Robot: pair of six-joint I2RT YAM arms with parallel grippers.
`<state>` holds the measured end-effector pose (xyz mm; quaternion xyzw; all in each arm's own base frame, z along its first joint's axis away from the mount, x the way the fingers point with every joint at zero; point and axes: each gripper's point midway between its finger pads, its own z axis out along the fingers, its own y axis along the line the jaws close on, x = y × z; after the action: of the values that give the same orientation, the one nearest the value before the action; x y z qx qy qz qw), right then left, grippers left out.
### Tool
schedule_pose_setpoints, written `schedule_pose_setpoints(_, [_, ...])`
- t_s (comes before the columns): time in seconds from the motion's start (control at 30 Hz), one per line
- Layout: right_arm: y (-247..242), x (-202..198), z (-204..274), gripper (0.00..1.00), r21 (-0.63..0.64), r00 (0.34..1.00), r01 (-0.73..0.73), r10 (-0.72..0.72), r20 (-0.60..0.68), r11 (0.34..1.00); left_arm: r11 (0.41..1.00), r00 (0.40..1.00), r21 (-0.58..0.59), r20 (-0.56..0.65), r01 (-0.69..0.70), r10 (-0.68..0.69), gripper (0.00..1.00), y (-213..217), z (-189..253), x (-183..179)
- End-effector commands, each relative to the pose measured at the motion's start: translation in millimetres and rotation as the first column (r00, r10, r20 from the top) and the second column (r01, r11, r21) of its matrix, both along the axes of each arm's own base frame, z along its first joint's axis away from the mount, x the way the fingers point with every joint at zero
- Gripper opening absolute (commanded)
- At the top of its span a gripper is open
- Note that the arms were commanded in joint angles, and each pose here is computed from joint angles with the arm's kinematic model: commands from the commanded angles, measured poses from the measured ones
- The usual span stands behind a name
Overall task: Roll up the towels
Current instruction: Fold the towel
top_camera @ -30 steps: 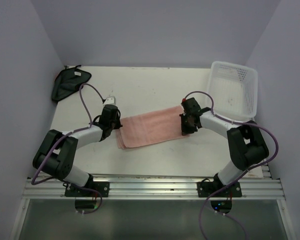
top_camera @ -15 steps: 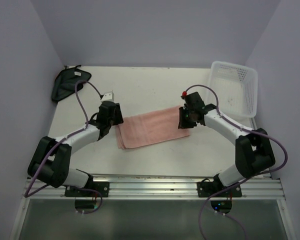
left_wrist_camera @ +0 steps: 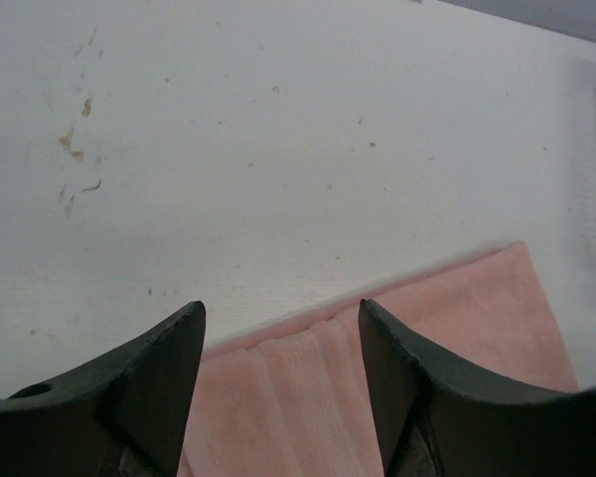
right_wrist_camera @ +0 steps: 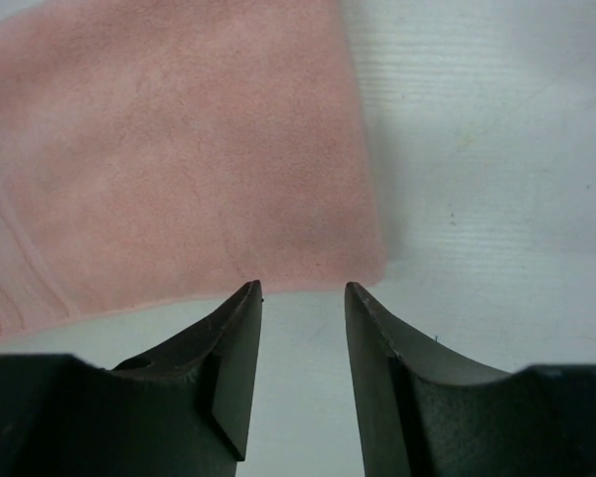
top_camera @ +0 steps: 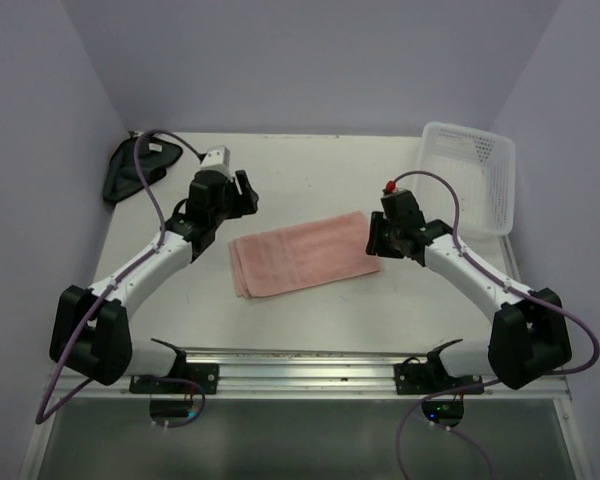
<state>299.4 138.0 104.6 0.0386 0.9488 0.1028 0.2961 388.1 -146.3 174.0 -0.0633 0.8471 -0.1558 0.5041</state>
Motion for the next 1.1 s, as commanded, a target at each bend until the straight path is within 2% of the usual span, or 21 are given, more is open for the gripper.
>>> schedule_pose_setpoints(0.0, [-15.6, 8.5, 2.4, 0.44, 0.001, 0.99, 0.122, -0.122, 0.064, 0.993, 0.995, 0.996, -0.029, 0.012, 0.091, -0.09, 0.67, -27.1, 21.3, 11.0])
schedule_pose_setpoints(0.37, [-22.6, 6.7, -44.4, 0.47, 0.164, 0.983, 0.183, -0.174, -0.064, 0.969, 0.972, 0.972, -0.041, -0.023, 0.233, -0.234, 0.69, -109.8, 21.0, 34.9])
schedule_pose_setpoints(0.63, [-16.2, 2.7, -69.7, 0.46, 0.2, 0.981, 0.183, -0.164, -0.108, 0.963, 0.948, 0.946, -0.023, -0.064, 0.317, -0.317, 0.7, -171.3, 8.3, 45.4])
schedule_pose_setpoints(0.73, [-21.2, 0.1, -79.8, 0.41, 0.174, 0.977, 0.192, -0.171, -0.125, 0.966, 0.939, 0.935, -0.019, -0.084, 0.343, -0.344, 0.7, -189.4, 1.4, 45.4])
schedule_pose_setpoints(0.83, [-22.7, -4.3, -87.4, 0.25, 0.164, 0.978, 0.183, -0.163, -0.13, 0.969, 0.933, 0.928, -0.013, -0.098, 0.361, -0.36, 0.7, -206.2, -2.5, 46.6])
schedule_pose_setpoints(1.07, [-23.7, -9.4, -96.9, 0.03, 0.168, 0.978, 0.183, -0.163, -0.127, 0.969, 0.922, 0.91, 0.022, -0.173, 0.387, -0.377, 0.7, -255.8, -29.1, 44.9])
